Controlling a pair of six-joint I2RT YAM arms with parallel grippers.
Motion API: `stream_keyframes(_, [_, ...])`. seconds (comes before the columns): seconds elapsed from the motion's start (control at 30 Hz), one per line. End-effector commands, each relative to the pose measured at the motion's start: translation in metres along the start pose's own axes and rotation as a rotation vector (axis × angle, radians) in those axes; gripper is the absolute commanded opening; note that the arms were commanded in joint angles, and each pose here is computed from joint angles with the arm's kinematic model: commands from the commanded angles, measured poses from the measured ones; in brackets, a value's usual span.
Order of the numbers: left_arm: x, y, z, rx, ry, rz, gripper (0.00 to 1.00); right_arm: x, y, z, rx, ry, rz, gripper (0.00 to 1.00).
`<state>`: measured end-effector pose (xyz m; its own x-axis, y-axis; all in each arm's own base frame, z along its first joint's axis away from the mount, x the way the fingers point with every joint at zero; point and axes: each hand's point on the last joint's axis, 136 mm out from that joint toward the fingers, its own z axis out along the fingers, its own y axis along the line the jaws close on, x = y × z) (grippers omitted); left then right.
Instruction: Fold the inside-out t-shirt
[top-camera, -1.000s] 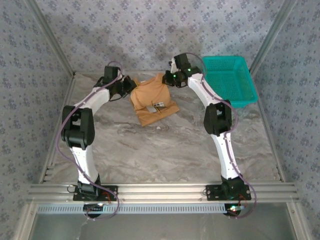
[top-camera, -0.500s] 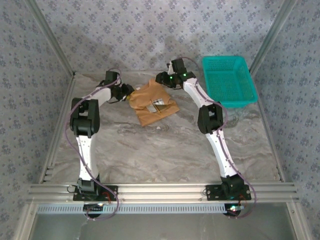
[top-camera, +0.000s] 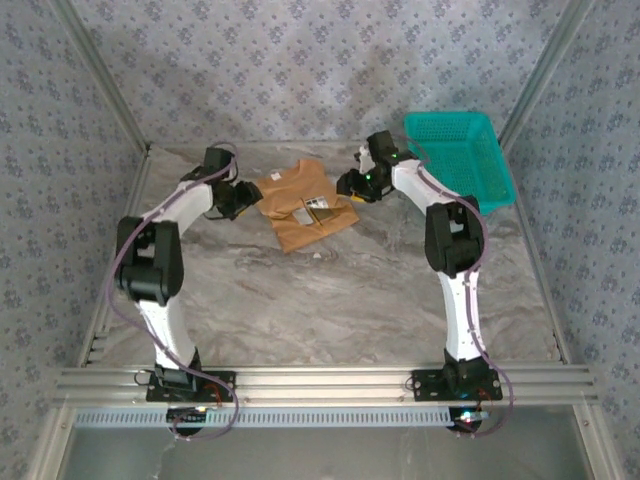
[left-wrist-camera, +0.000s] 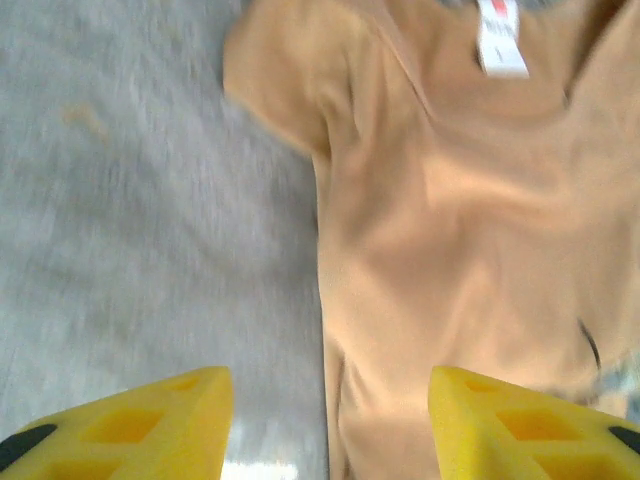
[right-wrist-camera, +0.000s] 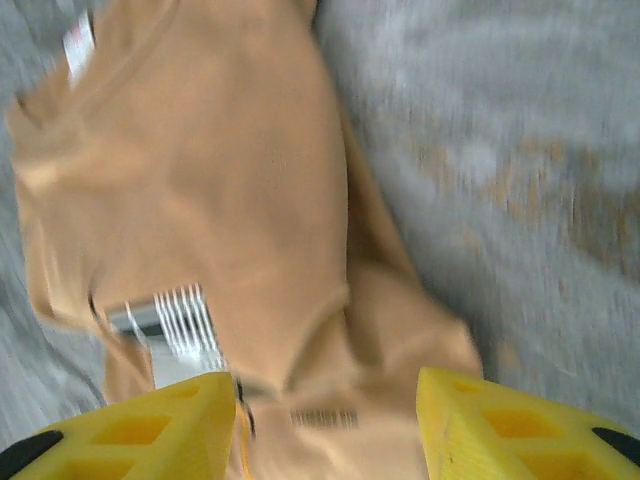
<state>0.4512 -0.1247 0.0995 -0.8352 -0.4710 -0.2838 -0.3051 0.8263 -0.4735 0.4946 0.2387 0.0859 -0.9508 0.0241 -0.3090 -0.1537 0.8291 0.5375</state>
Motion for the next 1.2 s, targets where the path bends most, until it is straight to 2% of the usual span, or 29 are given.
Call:
stream_keyframes(0.0, [0.039,0.013,-0.010,-0.073,0.033,0.063,0.53,0.021,-0.004,-0.006,0.033,0.030,-0.106,0.52])
stream_keyframes(0.2, [0.104,-0.040,0.019,0.167,0.171,0.066,0.53,0.037,-0.014,0.007,0.082,0.078,-0.079,0.53])
stream_keyframes(0.43, [0.112,-0.032,0.059,0.076,0.228,0.049,0.51,0.051,-0.036,0.024,0.160,0.119,-0.036,0.54])
stream_keyframes(0.47, [0.115,-0.030,0.063,0.067,0.245,0.049,0.48,0.053,-0.038,0.028,0.165,0.125,-0.033,0.54])
stream_keyframes(0.5, [0.119,-0.028,0.067,0.061,0.265,0.052,0.40,0.057,-0.039,0.033,0.166,0.136,-0.030,0.53])
stream_keyframes(0.53, [0.122,-0.026,0.069,0.056,0.276,0.057,0.28,0.060,-0.042,0.037,0.171,0.145,-0.023,0.50])
stream_keyframes(0.57, [0.125,-0.025,0.068,0.054,0.281,0.063,0.20,0.062,-0.042,0.040,0.168,0.150,-0.019,0.43])
stream_keyframes(0.63, [0.131,-0.019,0.062,0.044,0.282,0.079,0.06,0.069,-0.043,0.044,0.170,0.163,-0.008,0.22])
stream_keyframes(0.7, [0.134,-0.014,0.051,0.031,0.272,0.103,0.00,0.080,-0.042,0.039,0.183,0.175,0.009,0.06])
stream_keyframes(0.73, [0.135,-0.012,0.044,0.030,0.268,0.116,0.00,0.085,-0.040,0.034,0.192,0.174,0.013,0.04])
stream_keyframes(0.97, [0.161,-0.002,-0.006,0.014,0.214,0.231,0.00,0.161,-0.020,-0.016,0.260,0.115,0.071,0.00])
stream_keyframes(1.0, [0.169,0.001,-0.011,0.014,0.218,0.246,0.00,0.186,-0.024,-0.018,0.274,0.138,0.080,0.00])
stream_keyframes(1.1, [0.193,0.017,-0.022,0.007,0.241,0.259,0.00,0.228,-0.021,-0.021,0.272,0.170,0.073,0.00])
stream_keyframes(1.13, [0.201,0.023,-0.024,0.009,0.251,0.253,0.00,0.239,-0.019,-0.021,0.270,0.184,0.067,0.01])
stream_keyframes(1.17, [0.209,0.028,-0.027,0.017,0.264,0.247,0.00,0.250,-0.018,-0.024,0.273,0.197,0.060,0.08])
